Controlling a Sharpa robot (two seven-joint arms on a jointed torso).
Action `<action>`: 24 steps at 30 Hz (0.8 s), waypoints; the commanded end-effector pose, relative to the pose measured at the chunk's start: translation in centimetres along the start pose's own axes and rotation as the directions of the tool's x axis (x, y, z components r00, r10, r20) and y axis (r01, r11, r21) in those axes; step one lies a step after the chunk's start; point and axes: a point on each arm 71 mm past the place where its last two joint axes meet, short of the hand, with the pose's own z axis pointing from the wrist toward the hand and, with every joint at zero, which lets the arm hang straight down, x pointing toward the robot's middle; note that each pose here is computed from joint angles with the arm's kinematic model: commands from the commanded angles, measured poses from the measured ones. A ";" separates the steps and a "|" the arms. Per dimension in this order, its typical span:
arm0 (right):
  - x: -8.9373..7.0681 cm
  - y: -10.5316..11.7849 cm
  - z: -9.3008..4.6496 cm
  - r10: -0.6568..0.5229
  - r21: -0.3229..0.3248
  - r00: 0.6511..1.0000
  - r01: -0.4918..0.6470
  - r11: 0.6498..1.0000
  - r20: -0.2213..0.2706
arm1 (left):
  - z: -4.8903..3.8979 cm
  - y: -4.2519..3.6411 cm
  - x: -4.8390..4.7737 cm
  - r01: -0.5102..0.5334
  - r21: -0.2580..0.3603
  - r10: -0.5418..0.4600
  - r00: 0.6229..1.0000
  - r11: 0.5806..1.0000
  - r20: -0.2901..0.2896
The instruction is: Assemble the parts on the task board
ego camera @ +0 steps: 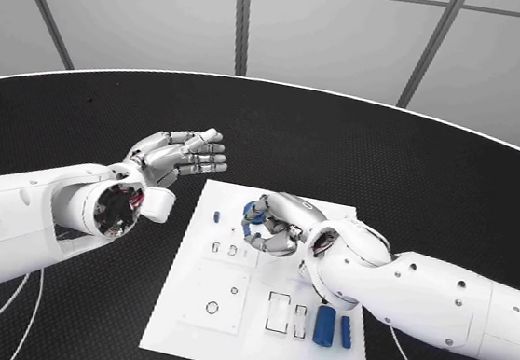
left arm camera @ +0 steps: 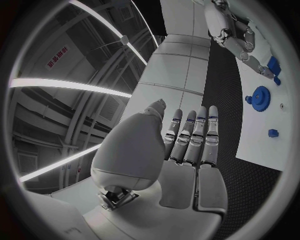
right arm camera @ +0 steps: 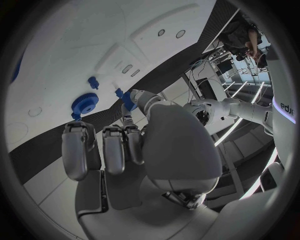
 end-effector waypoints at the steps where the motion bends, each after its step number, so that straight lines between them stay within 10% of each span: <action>1: 1.0 0.3 0.1 -0.008 -0.004 1.000 0.008 1.000 -0.022 | 0.01 0.00 -0.02 0.000 0.000 0.000 1.000 1.000 0.000; 24: 3.4 0.1 0.3 -0.016 0.062 0.994 0.022 0.998 -0.107 | -0.02 -0.03 -0.21 0.000 0.000 0.000 1.000 1.000 0.002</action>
